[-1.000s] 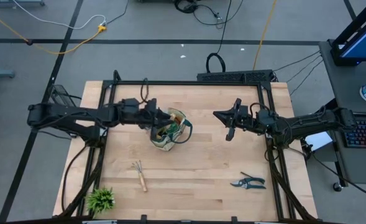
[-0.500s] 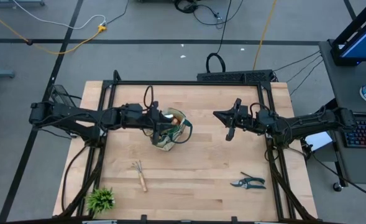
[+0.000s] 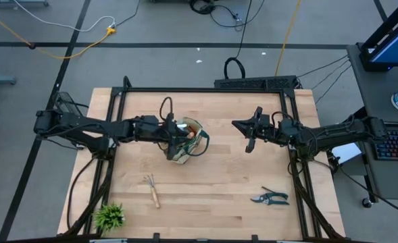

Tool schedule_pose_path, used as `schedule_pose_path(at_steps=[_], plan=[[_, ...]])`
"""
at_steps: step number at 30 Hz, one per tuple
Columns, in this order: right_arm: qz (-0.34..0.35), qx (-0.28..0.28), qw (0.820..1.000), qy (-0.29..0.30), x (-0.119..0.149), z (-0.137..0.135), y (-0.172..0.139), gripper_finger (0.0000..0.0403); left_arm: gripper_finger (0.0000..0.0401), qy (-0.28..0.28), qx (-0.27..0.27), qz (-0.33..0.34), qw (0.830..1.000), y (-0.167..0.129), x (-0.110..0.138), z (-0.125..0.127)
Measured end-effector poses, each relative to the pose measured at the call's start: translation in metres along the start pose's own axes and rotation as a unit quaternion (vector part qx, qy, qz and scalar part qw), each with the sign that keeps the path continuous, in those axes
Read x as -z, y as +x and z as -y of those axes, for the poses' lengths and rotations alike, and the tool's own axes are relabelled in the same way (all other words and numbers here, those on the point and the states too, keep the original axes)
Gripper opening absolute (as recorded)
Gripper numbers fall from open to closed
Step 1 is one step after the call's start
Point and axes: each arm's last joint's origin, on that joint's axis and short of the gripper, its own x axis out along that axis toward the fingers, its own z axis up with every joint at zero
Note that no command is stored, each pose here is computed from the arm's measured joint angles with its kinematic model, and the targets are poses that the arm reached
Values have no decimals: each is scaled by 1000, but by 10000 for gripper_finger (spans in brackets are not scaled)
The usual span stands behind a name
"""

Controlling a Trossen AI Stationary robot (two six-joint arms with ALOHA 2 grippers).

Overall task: Pick & Place Garden tools in Gardening bag
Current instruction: Put the brown trowel into the green gardening bag, then put the brown hand rake into the green gardening bag

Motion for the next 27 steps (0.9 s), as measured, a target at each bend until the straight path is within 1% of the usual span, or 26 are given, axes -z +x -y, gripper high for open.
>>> schedule_pose_path(at_steps=[3,6,9,17,22,27], plan=[[0,0,1000,0,0,0,0,2,81,-2,-10,11,1000,0,-2,0],[0,0,1000,0,0,0,0,2,101,-11,-22,3,1000,1,0,-1],[0,0,1000,0,0,0,0,2,115,-16,-29,8,999,1,-1,-1],[0,-1,1000,0,0,0,0,2,138,-13,-37,13,999,-2,-3,-2],[0,-1,1000,0,0,0,0,2,156,1,-40,36,999,-10,-11,-2],[0,-1,1000,0,0,0,0,2,167,-1,-37,86,996,-27,-27,-1]])
